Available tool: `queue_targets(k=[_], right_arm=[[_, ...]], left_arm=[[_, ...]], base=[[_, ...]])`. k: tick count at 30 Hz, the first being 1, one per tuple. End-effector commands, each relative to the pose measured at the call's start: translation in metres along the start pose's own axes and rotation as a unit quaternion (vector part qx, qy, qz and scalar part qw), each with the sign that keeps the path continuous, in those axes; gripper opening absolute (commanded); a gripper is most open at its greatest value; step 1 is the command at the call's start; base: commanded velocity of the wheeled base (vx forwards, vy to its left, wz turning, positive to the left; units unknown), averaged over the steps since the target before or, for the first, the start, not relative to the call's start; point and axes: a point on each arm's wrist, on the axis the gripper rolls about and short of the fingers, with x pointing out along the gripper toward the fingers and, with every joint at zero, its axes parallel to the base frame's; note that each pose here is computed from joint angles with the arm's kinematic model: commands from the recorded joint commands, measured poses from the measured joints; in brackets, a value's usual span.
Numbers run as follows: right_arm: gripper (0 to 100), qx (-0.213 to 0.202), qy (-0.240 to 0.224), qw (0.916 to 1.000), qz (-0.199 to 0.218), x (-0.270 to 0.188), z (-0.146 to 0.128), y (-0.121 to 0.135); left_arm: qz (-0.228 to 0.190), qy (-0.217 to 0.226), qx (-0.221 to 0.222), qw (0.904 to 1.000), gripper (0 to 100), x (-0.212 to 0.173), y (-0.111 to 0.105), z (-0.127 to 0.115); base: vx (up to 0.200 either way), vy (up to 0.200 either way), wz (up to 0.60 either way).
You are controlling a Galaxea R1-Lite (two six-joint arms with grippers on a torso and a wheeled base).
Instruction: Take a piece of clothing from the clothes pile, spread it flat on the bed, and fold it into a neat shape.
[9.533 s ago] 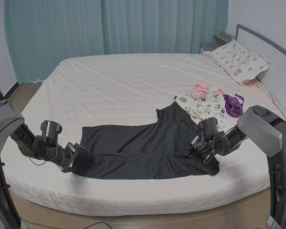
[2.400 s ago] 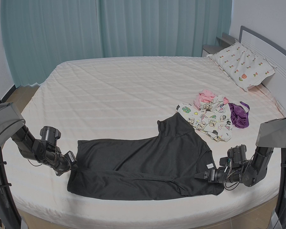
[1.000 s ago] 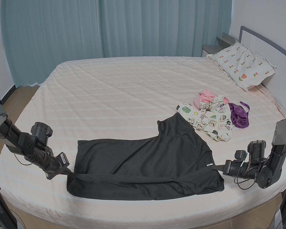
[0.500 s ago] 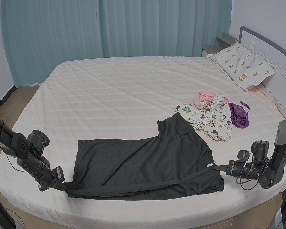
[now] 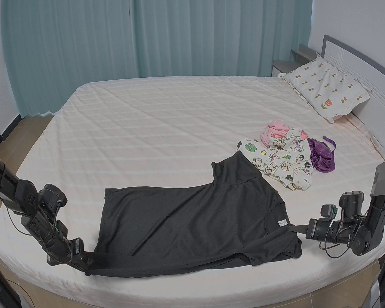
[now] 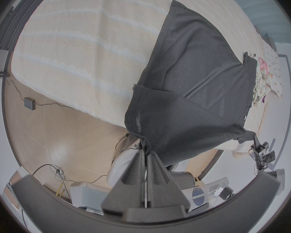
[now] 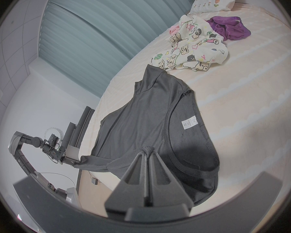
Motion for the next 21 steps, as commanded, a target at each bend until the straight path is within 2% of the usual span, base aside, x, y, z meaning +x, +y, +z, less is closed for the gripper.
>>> queue_targets(k=[1, 5, 9, 15, 21], right_arm=[[0, 0.000, 0.001, 1.0000, 0.001, 0.001, 0.000, 0.000], [0, -0.002, -0.004, 1.0000, 0.003, 0.002, 0.003, 0.000], [0, -0.008, -0.018, 0.9998, 0.008, 0.009, 0.005, -0.003], [0, -0.011, -0.024, 0.9996, 0.004, 0.022, 0.009, -0.010], [0, -0.012, -0.017, 0.9998, 0.005, 0.031, 0.008, -0.013]], left_arm=[[0.001, 0.002, -0.009, 1.0000, 0, 0.005, -0.001, 0.013], [-0.003, -0.008, -0.013, 0.9999, 0, 0.004, -0.003, 0.022], [-0.013, -0.036, -0.041, 0.9984, 0, -0.002, -0.007, 0.045], [-0.010, -0.048, -0.045, 0.9978, 0, 0.004, -0.012, 0.066], [0.022, -0.062, -0.057, 0.9962, 0, 0.018, -0.015, 0.088]], base=[[0.000, 0.000, 0.00], [0.000, 0.000, 0.00], [0.000, 0.000, 0.00], [0.000, 0.000, 0.00], [0.000, 0.000, 0.00]])
